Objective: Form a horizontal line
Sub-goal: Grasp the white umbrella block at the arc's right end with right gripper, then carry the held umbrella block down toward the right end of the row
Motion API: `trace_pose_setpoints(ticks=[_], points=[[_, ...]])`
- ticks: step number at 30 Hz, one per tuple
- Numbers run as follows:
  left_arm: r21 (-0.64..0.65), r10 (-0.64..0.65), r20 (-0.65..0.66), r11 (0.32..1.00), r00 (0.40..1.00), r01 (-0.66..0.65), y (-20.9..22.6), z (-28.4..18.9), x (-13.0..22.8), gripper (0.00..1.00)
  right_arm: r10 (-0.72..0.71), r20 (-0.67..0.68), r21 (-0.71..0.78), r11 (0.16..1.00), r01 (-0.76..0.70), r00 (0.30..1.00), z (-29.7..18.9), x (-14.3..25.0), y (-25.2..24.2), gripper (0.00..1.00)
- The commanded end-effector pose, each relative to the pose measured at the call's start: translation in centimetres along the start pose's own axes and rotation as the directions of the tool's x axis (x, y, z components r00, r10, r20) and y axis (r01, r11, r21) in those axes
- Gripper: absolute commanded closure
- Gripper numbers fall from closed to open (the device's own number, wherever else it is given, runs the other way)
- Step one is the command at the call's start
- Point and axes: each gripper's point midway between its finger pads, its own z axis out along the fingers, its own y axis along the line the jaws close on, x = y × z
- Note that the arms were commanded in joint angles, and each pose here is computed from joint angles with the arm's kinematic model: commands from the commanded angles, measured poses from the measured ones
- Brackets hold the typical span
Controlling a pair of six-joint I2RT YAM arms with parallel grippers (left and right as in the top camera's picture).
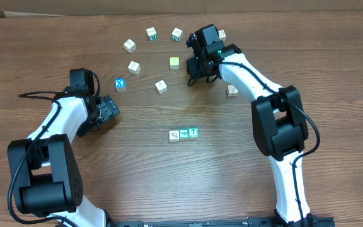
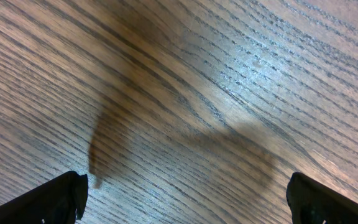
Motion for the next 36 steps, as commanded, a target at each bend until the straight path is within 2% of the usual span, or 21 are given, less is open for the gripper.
trace_pose_setpoints(ticks=[1,8,12,20,25,30,36], points=[[-0.013,0.001,-0.01,1.0,1.0,-0.001,0.3,0.4,0.2,0.0,-0.004,-0.017,-0.006,1.0,0.004,1.0,0.7,0.6,0.1,0.63],[-0.013,0.001,-0.011,1.0,1.0,-0.001,0.3,0.4,0.2,0.01,0.046,-0.012,0.047,0.998,-0.045,0.999,0.7,0.5,-0.8,0.74],[-0.013,0.001,-0.011,1.0,1.0,-0.001,0.3,0.4,0.2,0.01,0.059,-0.006,0.084,0.995,-0.058,0.998,-0.2,0.1,-1.3,0.75],[-0.013,0.002,-0.011,1.0,1.0,-0.002,0.3,0.4,0.2,0.0,0.083,0.054,0.076,0.993,-0.087,0.995,-7.8,-2.6,-0.3,0.75],[-0.013,0.002,-0.011,1.0,1.0,-0.002,0.3,0.4,0.2,0.0,0.162,0.131,0.052,0.984,-0.17,0.978,-16.2,-4.0,0.9,0.75],[-0.013,0.002,-0.011,1.0,1.0,-0.002,0.3,0.4,0.2,0.0,0.256,0.097,0.051,0.964,-0.262,0.962,-21.8,-1.7,1.5,0.75],[-0.013,0.002,-0.011,1.0,1.0,-0.002,0.3,0.4,0.2,0.0,0.331,-0.059,0.072,0.943,-0.326,0.942,-23.4,2.7,2.0,0.74]])
